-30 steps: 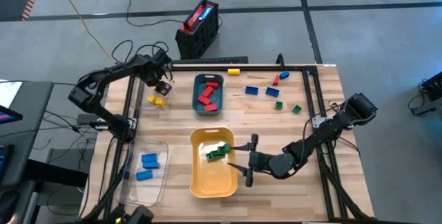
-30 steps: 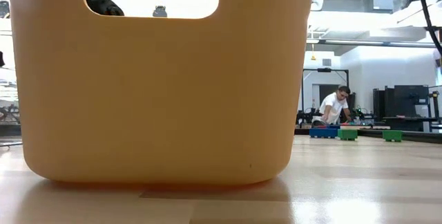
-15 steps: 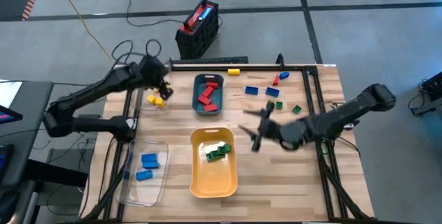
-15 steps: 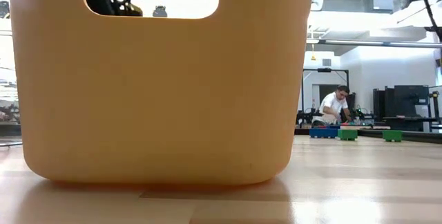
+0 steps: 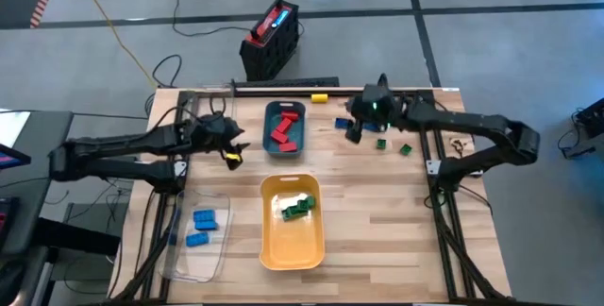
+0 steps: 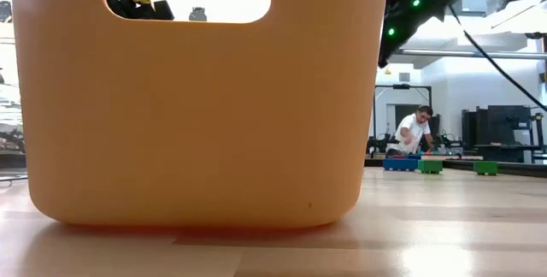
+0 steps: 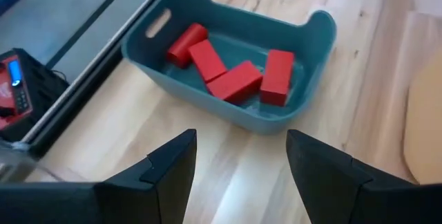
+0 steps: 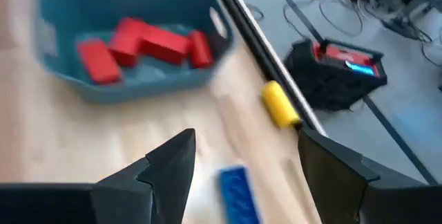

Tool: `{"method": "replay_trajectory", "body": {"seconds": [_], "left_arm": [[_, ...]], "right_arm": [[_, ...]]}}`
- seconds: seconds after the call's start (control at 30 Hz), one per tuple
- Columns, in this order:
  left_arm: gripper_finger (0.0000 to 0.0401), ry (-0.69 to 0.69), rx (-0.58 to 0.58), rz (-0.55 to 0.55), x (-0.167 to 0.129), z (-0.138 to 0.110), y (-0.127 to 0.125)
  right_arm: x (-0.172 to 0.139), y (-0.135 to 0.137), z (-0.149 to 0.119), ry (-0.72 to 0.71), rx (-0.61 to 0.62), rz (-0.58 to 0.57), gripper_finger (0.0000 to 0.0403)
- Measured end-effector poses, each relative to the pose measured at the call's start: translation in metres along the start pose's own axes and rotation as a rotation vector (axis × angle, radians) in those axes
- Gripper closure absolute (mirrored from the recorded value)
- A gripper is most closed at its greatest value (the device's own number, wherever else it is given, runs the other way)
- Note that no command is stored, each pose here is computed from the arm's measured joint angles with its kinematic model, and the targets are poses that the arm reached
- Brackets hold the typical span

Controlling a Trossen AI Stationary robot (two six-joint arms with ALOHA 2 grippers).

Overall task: Sort blocks
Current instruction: Put the circular yellow game piece into the top left transparent bin

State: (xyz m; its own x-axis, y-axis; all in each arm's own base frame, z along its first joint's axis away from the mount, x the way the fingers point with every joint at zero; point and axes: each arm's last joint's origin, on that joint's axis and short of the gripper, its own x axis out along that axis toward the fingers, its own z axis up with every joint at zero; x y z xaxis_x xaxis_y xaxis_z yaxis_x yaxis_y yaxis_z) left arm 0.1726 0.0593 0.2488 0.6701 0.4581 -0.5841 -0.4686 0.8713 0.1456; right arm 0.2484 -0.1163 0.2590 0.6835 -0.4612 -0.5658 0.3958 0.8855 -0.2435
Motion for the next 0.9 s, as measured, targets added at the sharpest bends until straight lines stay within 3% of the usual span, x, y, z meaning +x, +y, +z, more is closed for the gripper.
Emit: {"method": "replay_trajectory", "body": {"seconds": [0.2,0.53,0.9], "left_arm": [[0.0182,-0.046,0.005,-0.037,0.007,-0.004,-0.011],[0.0182,-0.082,-0.032,-0.009,0.01,-0.003,-0.012],[0.0182,-0.114,-0.104,-0.031,0.009,0.001,-0.016]], "right_arm": [[0.04,-0.041,0.005,0.126,-0.035,0.043,0.0138],[0.129,-0.082,0.004,0.305,-0.13,0.146,0.0138],[0.172,-0.106,-0.003,0.349,-0.213,0.187,0.0138]]}}
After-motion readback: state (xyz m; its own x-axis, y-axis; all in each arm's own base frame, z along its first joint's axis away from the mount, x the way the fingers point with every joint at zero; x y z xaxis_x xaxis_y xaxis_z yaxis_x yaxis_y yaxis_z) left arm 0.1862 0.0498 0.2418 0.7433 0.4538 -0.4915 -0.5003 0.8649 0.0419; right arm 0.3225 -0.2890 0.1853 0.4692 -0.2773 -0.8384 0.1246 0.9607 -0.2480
